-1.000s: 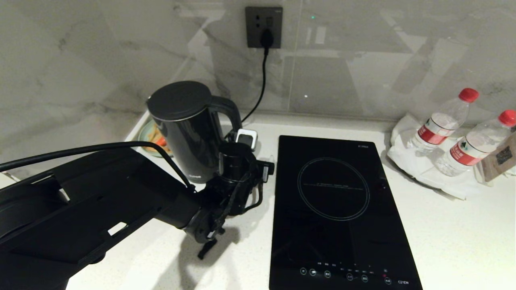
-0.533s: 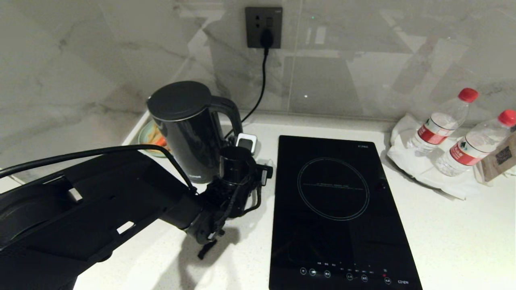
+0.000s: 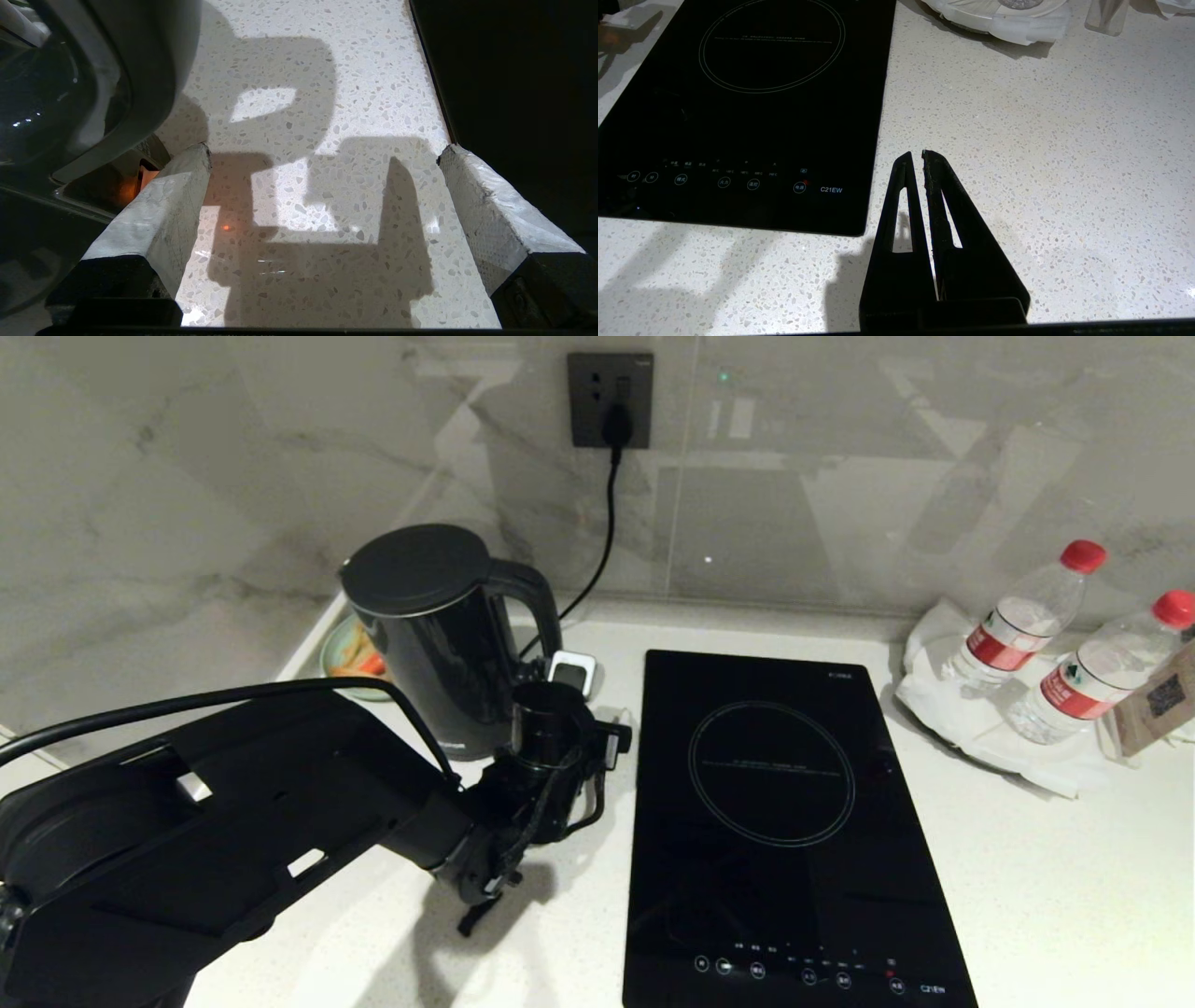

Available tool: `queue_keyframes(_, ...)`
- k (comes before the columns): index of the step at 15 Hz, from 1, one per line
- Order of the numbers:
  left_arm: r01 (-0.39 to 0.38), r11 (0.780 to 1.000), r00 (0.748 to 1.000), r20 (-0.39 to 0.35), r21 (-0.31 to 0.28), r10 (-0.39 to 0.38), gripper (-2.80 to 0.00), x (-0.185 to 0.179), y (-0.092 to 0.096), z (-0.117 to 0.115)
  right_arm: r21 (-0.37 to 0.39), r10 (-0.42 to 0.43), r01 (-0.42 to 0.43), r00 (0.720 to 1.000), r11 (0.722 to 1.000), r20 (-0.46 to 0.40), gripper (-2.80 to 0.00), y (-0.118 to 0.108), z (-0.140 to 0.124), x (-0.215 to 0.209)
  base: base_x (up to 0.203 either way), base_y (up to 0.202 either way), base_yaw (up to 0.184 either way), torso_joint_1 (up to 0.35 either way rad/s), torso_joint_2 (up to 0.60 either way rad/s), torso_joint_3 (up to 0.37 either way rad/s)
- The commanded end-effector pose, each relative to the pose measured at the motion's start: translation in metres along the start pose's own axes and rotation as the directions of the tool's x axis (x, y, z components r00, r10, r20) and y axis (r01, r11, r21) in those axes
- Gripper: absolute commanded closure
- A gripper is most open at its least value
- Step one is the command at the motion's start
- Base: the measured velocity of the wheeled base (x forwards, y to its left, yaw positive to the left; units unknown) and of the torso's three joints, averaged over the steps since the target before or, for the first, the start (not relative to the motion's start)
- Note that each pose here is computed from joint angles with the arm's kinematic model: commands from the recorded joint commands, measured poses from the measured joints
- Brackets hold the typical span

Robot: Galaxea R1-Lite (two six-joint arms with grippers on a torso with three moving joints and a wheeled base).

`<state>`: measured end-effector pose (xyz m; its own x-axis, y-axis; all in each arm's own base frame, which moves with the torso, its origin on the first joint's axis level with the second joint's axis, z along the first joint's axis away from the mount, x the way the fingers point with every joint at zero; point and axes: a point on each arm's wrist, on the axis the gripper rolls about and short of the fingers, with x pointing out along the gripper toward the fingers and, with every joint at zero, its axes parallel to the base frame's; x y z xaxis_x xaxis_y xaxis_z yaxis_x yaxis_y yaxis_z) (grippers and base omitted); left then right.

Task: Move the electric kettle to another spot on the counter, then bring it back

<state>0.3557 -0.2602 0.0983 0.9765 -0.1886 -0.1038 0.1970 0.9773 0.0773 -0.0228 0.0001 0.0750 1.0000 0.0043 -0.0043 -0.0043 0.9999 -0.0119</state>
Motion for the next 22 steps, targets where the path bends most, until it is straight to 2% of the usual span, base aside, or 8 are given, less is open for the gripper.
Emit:
queue_keyframes(1, 0.003, 1.000, 1.000, 0.019, -0.010, -0.003, -2.80, -0.003, -0.001, 0.007, 0.000, 0.000, 0.000, 1.000, 1.000, 0.000, 0.00, 0.000, 0.000, 0.000, 0.000, 0.000, 0.000, 0.000, 0.00, 0.000)
queue_keyframes(6, 0.020, 0.999, 0.999, 0.048, -0.027, -0.019, -2.80, -0.015, -0.004, 0.023, 0.000, 0.000, 0.000, 1.000, 1.000, 0.000, 0.00, 0.000, 0.000, 0.000, 0.000, 0.000, 0.000, 0.000, 0.00, 0.000)
queue_keyframes(10, 0.052, 0.999, 0.999, -0.013, 0.003, -0.052, -2.80, -0.031, -0.010, 0.006, 0.000, 0.000, 0.000, 1.000, 1.000, 0.000, 0.00, 0.000, 0.000, 0.000, 0.000, 0.000, 0.000, 0.000, 0.00, 0.000)
queue_keyframes(13, 0.060, 0.998, 0.996, 0.063, -0.027, -0.058, -2.80, -0.030, -0.014, -0.002, 0.000, 0.000, 0.000, 1.000, 1.000, 0.000, 0.00, 0.000, 0.000, 0.000, 0.000, 0.000, 0.000, 0.000, 0.00, 0.000)
queue_keyframes(22, 0.068, 0.998, 0.997, 0.019, -0.002, -0.068, -2.80, -0.032, -0.013, -0.019, 0.000, 0.000, 0.000, 1.000, 1.000, 0.000, 0.00, 0.000, 0.000, 0.000, 0.000, 0.000, 0.000, 0.000, 0.00, 0.000)
